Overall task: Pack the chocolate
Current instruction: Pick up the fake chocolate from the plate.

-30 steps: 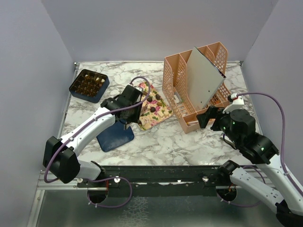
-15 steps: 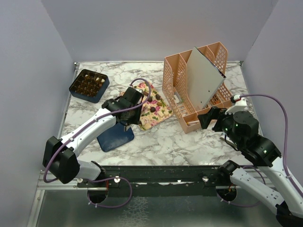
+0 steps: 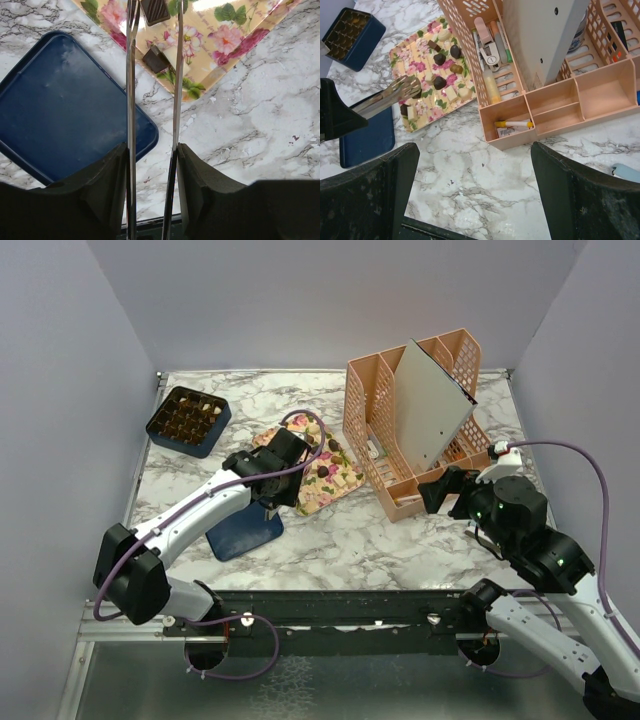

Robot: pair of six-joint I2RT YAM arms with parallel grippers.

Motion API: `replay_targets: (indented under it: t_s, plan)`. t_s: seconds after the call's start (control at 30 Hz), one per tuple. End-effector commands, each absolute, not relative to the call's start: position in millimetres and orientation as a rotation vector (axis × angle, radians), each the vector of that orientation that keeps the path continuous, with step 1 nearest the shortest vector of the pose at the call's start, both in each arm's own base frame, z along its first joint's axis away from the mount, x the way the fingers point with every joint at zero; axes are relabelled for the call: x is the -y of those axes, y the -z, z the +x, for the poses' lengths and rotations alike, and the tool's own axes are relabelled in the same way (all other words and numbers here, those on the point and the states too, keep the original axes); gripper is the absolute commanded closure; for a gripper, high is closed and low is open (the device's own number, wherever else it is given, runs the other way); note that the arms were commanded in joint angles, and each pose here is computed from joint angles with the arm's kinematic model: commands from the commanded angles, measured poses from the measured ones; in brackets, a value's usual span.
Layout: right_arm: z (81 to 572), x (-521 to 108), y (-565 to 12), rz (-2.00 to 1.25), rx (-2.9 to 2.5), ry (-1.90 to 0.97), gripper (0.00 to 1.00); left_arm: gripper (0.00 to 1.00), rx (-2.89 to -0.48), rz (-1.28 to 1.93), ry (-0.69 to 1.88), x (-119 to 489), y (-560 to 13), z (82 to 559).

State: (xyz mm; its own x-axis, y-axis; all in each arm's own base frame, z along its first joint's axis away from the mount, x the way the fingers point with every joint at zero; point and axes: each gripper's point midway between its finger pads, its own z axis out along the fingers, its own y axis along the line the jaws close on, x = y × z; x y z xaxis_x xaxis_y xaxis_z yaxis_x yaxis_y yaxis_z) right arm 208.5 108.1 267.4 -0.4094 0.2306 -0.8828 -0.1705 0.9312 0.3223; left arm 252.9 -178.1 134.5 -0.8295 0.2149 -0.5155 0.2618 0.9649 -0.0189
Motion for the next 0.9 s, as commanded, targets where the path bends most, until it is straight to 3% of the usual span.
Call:
replay_targets:
  t_s: [0.0, 0.43, 0.87]
  plan:
    - [207, -108, -267, 0.044, -1.936, -0.448, 0.01, 0.54, -2.595, 0.315, 0.044, 170, -129, 252]
    - [206, -107, -262, 0.043, -1.937, -0.445, 0.01, 0.57, -2.622, 0.324, 0.029, 173, -118, 247]
    - [208, -109, -262, 0.037, -1.934, -0.445, 0.01, 0.70, -2.571, 0.297, -0.014, 172, -130, 261]
